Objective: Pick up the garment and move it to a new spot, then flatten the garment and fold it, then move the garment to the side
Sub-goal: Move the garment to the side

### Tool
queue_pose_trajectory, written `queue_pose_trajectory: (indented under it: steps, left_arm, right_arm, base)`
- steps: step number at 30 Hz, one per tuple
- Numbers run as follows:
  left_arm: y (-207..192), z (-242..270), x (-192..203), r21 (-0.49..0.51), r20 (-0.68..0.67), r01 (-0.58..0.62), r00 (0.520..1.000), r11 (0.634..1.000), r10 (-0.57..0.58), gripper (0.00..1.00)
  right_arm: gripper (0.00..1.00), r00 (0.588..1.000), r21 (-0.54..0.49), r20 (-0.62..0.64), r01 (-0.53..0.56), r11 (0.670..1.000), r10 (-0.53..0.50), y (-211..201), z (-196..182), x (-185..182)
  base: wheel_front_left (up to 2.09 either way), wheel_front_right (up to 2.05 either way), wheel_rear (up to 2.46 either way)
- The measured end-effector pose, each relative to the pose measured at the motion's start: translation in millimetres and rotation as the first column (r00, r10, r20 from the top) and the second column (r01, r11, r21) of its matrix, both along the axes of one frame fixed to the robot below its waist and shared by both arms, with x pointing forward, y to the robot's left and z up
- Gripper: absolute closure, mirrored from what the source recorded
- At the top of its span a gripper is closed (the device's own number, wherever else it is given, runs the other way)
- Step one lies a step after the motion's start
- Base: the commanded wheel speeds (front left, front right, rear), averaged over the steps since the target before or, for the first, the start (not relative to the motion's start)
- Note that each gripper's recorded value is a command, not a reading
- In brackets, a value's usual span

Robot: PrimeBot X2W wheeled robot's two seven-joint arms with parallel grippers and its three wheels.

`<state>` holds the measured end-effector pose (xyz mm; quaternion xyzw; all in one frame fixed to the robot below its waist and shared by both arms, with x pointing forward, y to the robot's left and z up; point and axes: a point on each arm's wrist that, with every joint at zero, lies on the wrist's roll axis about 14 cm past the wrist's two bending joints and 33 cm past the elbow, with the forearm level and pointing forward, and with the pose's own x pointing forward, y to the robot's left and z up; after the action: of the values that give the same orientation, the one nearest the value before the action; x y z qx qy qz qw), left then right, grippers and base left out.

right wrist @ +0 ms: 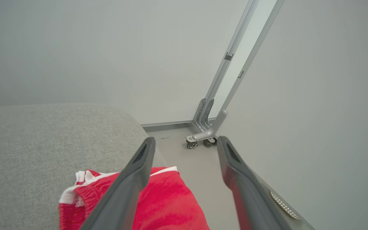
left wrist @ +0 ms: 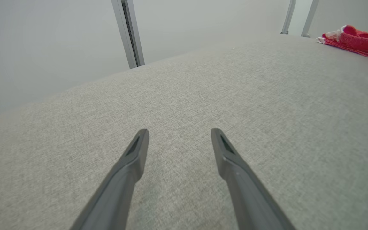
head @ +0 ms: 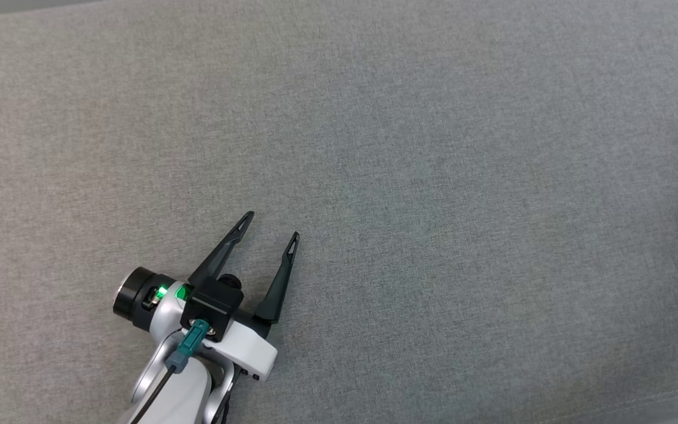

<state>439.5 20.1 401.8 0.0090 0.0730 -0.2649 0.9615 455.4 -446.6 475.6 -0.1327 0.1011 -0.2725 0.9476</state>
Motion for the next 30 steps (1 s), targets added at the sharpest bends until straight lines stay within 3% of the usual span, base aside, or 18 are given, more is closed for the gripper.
queue_pose_trajectory:
  steps: [6, 14, 20, 30]
  left_arm:
    - [7, 14, -3, -0.018, 0.015, -0.046, 0.999, 0.999, 0.046, 0.0]
    - [43, 30, -11, -0.016, 0.035, -0.183, 0.982, 0.983, 0.184, 0.0]
    - [85, 36, -24, -0.01, 0.036, -0.326, 0.945, 0.945, 0.326, 0.0]
    - [137, 46, -45, -0.016, 0.048, -0.485, 0.873, 0.875, 0.485, 0.0]
  right_arm:
    - [0.0, 0.978, 0.011, 0.121, -0.171, 0.985, 0.169, 66, 27, 37]
    - [0.0, 0.874, 0.084, 0.269, -0.44, 0.894, 0.405, 181, 37, 34]
    - [0.0, 0.823, 0.172, 0.274, -0.551, 0.817, 0.497, 238, 16, 11]
    - [0.0, 0.795, 0.237, 0.285, -0.6, 0.764, 0.536, 271, 6, -17]
  base:
    - [0.0, 0.0, 0.0]
    - [0.0, 0.0, 0.0]
    - [0.0, 0.0, 0.0]
    - [0.0, 0.0, 0.0]
